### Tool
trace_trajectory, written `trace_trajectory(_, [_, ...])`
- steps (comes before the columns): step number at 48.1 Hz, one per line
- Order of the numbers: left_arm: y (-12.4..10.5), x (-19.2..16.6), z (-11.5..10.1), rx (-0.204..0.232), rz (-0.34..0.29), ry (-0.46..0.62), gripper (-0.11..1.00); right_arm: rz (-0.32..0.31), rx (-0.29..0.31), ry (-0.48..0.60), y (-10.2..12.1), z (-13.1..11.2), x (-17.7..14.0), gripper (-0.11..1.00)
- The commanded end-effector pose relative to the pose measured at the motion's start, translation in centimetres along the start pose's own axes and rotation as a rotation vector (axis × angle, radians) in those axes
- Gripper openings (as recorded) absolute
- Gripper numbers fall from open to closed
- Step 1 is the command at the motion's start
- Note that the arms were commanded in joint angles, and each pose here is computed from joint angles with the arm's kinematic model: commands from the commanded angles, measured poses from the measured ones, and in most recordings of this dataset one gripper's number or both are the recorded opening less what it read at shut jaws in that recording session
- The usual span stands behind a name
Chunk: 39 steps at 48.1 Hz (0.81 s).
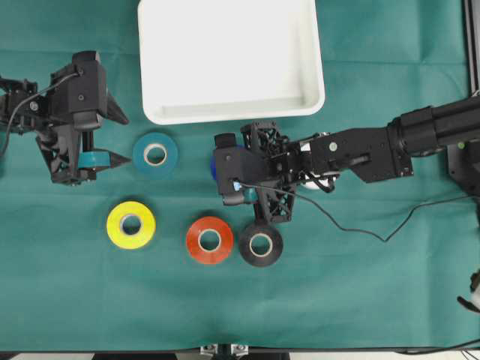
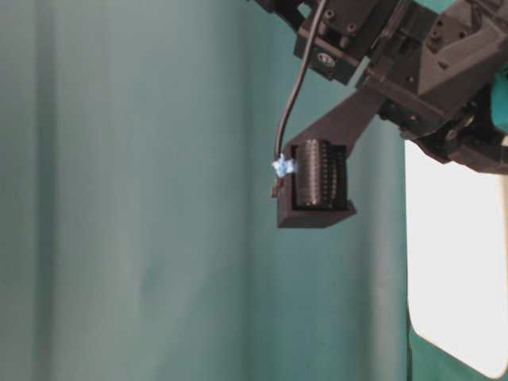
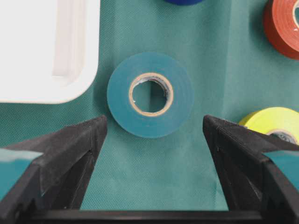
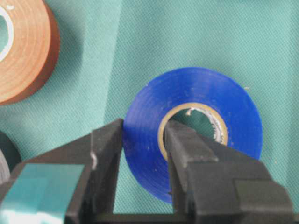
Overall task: Put the tape alternately from left to right into the white case.
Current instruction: 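Lower the right gripper into the blue roll's hole and grasp it, then carry the blue roll with the right gripper into the white tray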
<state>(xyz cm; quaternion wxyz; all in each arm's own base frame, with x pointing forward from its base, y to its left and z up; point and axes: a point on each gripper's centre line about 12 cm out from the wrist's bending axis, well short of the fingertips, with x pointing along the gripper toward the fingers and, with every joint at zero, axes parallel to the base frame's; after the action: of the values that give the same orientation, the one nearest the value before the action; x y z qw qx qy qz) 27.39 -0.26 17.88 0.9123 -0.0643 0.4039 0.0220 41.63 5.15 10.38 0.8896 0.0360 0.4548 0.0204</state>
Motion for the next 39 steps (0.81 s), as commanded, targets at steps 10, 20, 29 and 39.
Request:
trace_trajectory(10, [0.0,-0.2,0.6,-0.003,-0.002,-0.024,0.79,0.01,-0.005,-0.068,0.4,2.1,-1.6,0.27])
trace_trajectory(20, [-0.1,-0.3,0.7,-0.003,-0.002,-0.026,0.79,0.02,-0.005,-0.132,0.7,4.1,-5.0,0.27])
trace_trajectory(29, [0.0,-0.2,0.6,-0.003,-0.002,-0.023,0.79,0.027,-0.006,-0.188,0.9,5.4,-7.9,0.27])
trace_trajectory(39, [0.0,-0.2,0.6,-0.003,-0.002,-0.024,0.79,0.021,0.001,-0.197,0.4,5.6,-8.7,0.27])
